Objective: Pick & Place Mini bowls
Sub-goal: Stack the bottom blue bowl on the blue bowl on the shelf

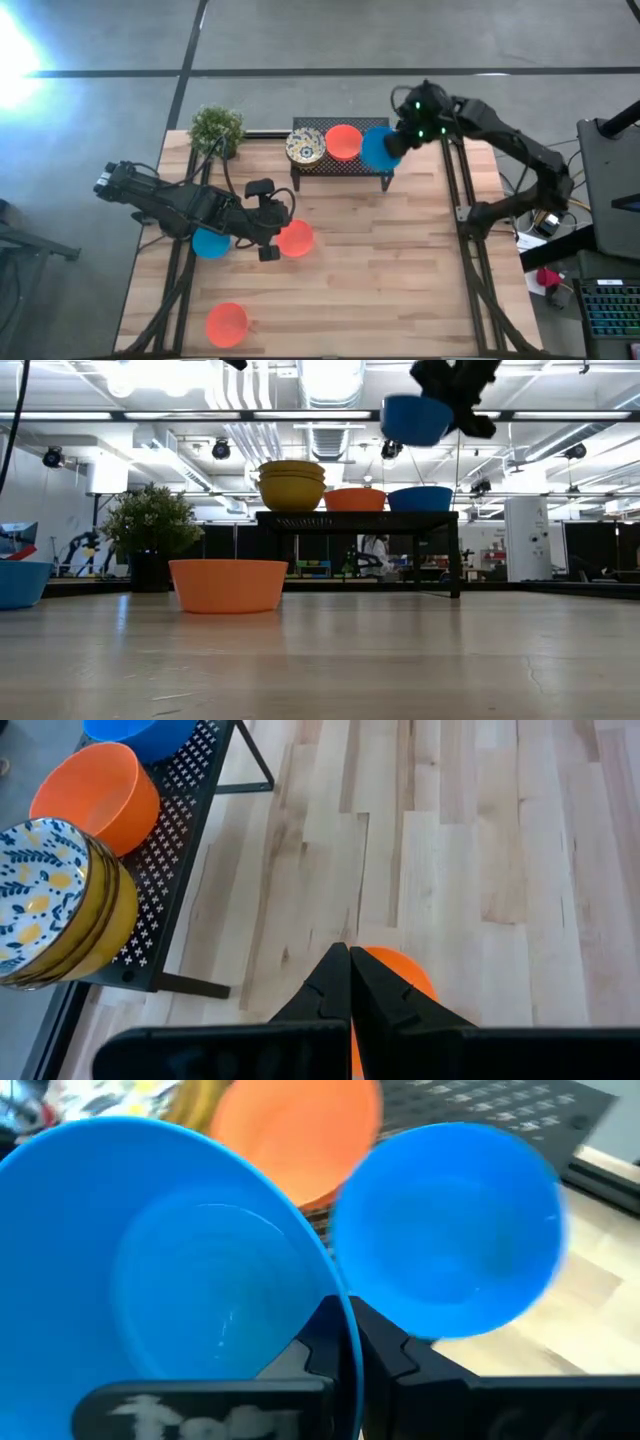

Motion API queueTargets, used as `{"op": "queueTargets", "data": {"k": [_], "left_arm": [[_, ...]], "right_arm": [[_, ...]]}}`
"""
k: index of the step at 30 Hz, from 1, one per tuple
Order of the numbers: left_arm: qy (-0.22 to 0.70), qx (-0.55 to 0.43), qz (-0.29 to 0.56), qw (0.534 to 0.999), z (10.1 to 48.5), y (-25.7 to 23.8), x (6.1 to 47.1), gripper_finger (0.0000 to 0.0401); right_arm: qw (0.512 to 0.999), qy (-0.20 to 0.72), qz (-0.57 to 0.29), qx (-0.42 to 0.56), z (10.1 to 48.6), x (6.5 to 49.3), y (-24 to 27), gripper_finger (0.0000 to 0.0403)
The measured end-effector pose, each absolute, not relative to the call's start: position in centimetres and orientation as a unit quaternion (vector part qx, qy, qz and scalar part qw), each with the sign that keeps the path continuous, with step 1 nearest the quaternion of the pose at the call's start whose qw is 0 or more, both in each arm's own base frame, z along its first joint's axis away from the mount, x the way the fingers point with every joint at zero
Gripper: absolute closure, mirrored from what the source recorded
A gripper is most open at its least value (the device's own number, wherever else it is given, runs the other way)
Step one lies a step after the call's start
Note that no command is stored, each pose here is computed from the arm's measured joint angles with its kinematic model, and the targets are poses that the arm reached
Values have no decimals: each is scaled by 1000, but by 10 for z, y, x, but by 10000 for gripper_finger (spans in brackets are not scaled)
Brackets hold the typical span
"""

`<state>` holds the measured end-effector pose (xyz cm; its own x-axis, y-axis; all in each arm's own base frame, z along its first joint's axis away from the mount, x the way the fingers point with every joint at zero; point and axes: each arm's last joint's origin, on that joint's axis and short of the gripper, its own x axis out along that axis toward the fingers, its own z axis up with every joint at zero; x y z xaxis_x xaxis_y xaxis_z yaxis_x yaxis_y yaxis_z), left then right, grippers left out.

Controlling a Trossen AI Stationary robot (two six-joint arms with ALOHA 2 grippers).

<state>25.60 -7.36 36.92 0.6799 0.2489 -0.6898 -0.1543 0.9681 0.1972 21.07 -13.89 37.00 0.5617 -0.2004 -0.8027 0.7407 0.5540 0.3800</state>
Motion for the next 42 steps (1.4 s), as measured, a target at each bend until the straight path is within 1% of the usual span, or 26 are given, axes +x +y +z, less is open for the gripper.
{"op": "queueTargets", "data": {"k": [7, 11, 14, 17, 25, 42], "left_arm": [[385, 71, 106, 914, 369, -74, 256, 401], [385, 73, 105, 914, 369, -74, 256, 401], [385, 73, 105, 914, 369, -74, 256, 401], [385, 73, 105, 914, 369, -74, 256, 401], [385, 73, 105, 914, 369, -74, 256, 401], [385, 72, 105, 914, 369, -74, 256, 401]], "right_arm": [[763, 372, -348, 397, 350, 192, -193, 395], [748, 384, -358, 406, 339, 190, -210, 394], [747, 393, -355, 402, 335, 194, -218, 394], [748, 402, -350, 396, 332, 200, -225, 394], [725, 452, -340, 392, 319, 205, -232, 394], [727, 449, -342, 392, 320, 206, -232, 392]]}}
